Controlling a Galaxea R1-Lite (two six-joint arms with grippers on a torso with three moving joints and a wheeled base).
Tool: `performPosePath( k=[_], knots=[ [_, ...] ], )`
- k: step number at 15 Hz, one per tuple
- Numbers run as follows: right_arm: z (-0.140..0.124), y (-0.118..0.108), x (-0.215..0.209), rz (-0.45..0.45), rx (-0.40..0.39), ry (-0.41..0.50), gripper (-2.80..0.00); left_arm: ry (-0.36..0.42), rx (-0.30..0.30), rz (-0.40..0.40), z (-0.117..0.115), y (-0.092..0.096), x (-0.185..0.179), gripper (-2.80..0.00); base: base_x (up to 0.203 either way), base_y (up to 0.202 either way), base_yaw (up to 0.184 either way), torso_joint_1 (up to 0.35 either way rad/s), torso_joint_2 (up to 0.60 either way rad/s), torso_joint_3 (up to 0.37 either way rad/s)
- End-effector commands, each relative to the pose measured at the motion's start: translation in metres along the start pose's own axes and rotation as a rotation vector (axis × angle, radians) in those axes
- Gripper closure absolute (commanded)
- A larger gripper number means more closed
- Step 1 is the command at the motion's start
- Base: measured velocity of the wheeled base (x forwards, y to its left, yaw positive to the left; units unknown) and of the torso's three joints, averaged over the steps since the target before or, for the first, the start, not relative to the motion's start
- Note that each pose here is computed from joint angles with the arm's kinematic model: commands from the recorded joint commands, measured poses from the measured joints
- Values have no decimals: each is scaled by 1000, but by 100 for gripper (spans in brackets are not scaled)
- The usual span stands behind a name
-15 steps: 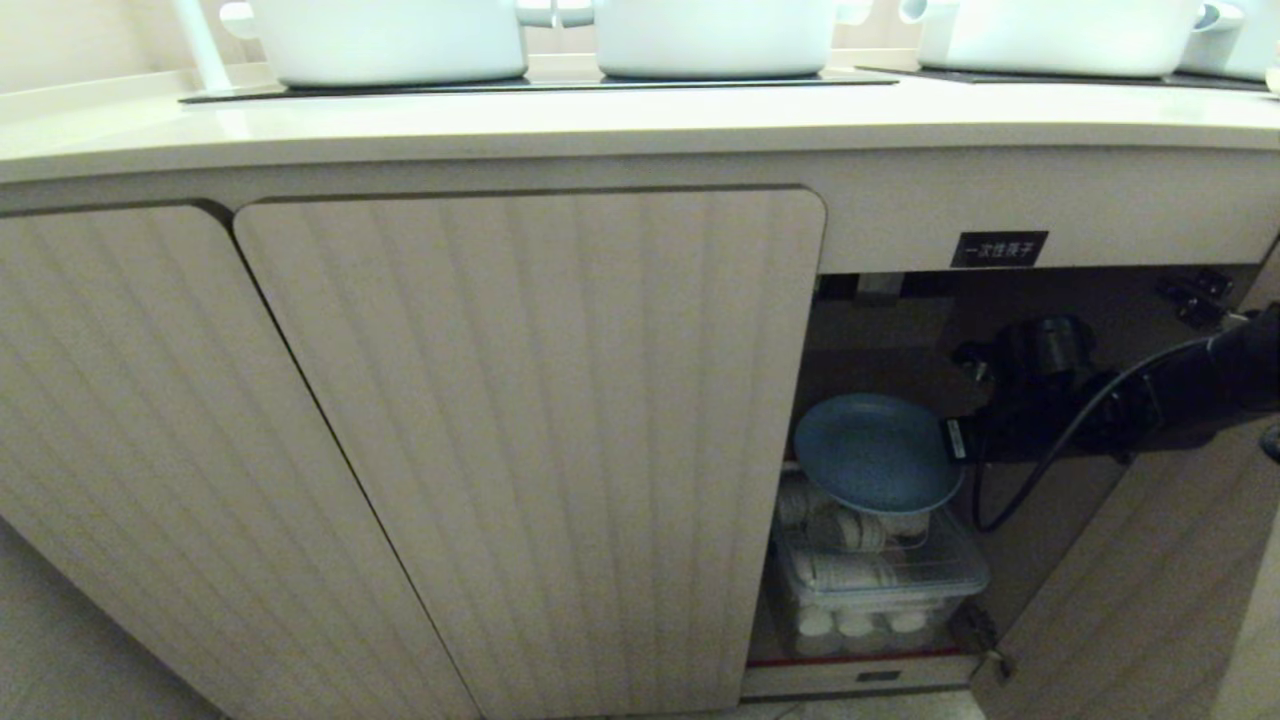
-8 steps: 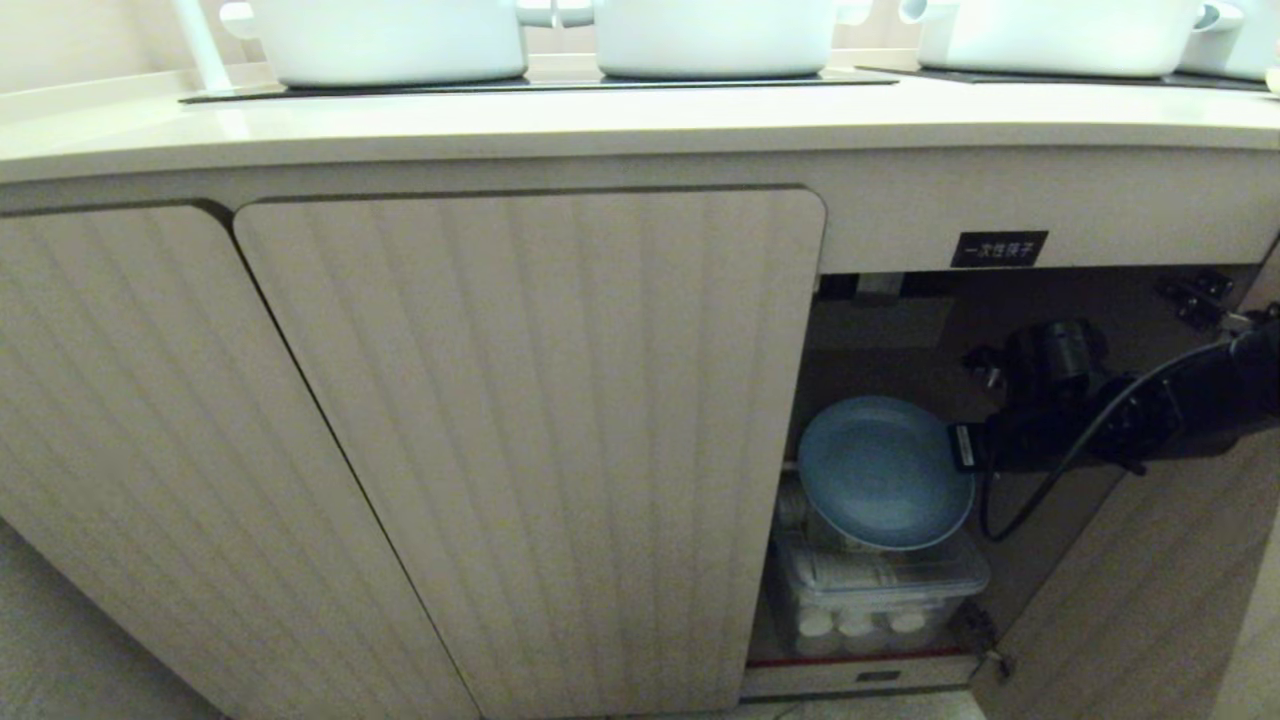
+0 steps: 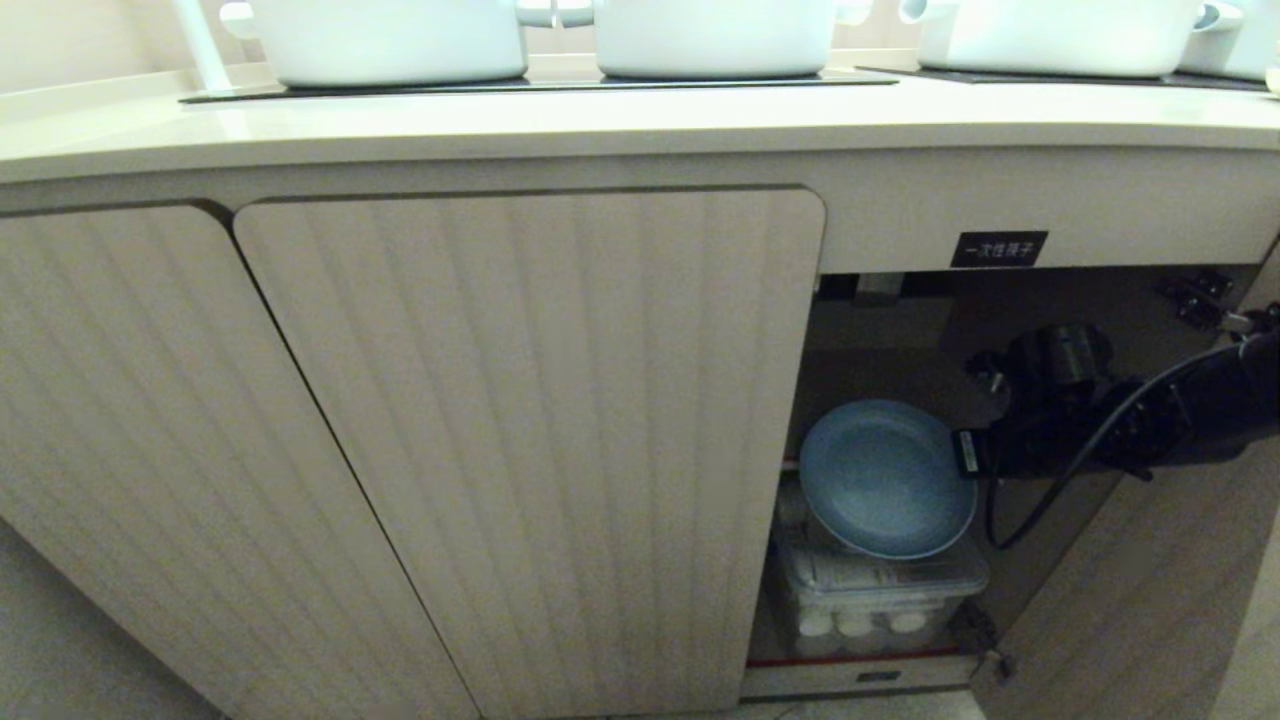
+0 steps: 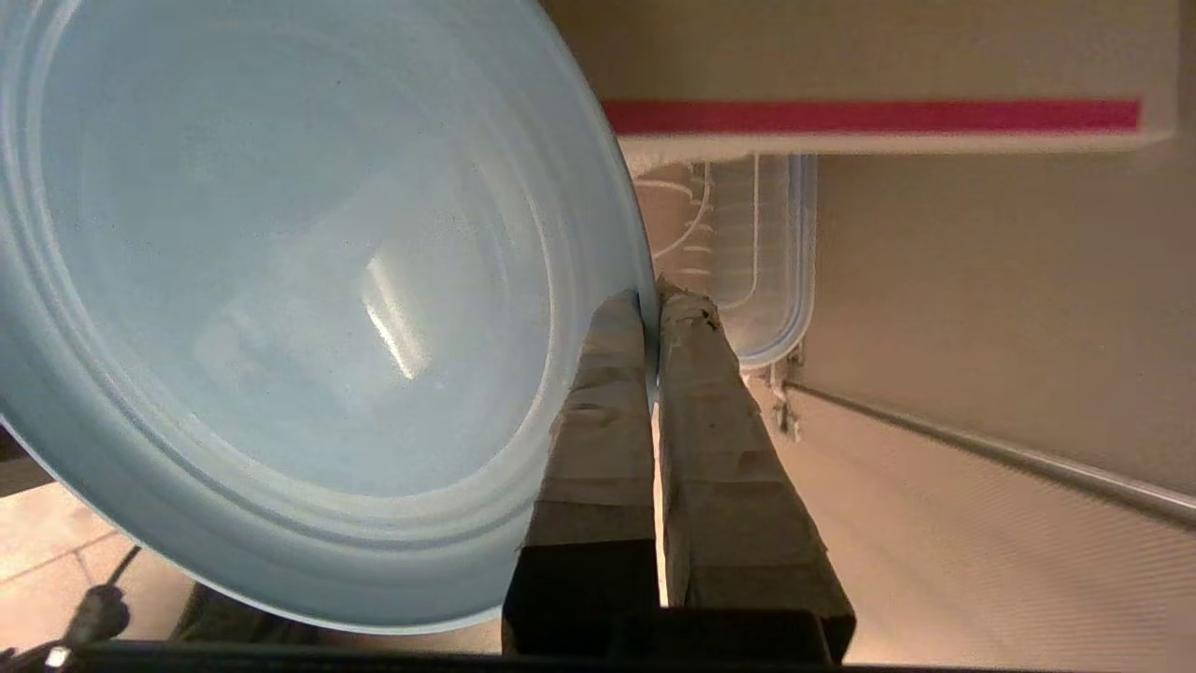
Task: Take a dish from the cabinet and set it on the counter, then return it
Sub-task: Take the plate from the cabinet
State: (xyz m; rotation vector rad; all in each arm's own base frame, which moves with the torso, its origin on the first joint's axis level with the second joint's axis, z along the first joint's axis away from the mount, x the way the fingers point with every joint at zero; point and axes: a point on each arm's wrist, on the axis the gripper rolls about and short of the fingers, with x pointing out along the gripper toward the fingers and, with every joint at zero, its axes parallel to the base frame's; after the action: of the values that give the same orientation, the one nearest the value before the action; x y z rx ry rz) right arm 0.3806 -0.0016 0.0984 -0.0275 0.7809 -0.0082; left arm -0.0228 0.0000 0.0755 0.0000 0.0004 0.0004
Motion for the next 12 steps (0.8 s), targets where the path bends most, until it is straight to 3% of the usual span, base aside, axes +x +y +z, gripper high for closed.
performPosePath(
  k=[1, 12],
  knots=[
    [-2, 0, 0, 1, 21, 10, 0, 0, 0, 0, 0, 0, 0, 0, 0, 0, 0, 0, 0, 0],
    [-12, 2, 1, 0, 155, 85, 0, 0, 0, 0, 0, 0, 0, 0, 0, 0, 0, 0, 0, 0]
  ],
)
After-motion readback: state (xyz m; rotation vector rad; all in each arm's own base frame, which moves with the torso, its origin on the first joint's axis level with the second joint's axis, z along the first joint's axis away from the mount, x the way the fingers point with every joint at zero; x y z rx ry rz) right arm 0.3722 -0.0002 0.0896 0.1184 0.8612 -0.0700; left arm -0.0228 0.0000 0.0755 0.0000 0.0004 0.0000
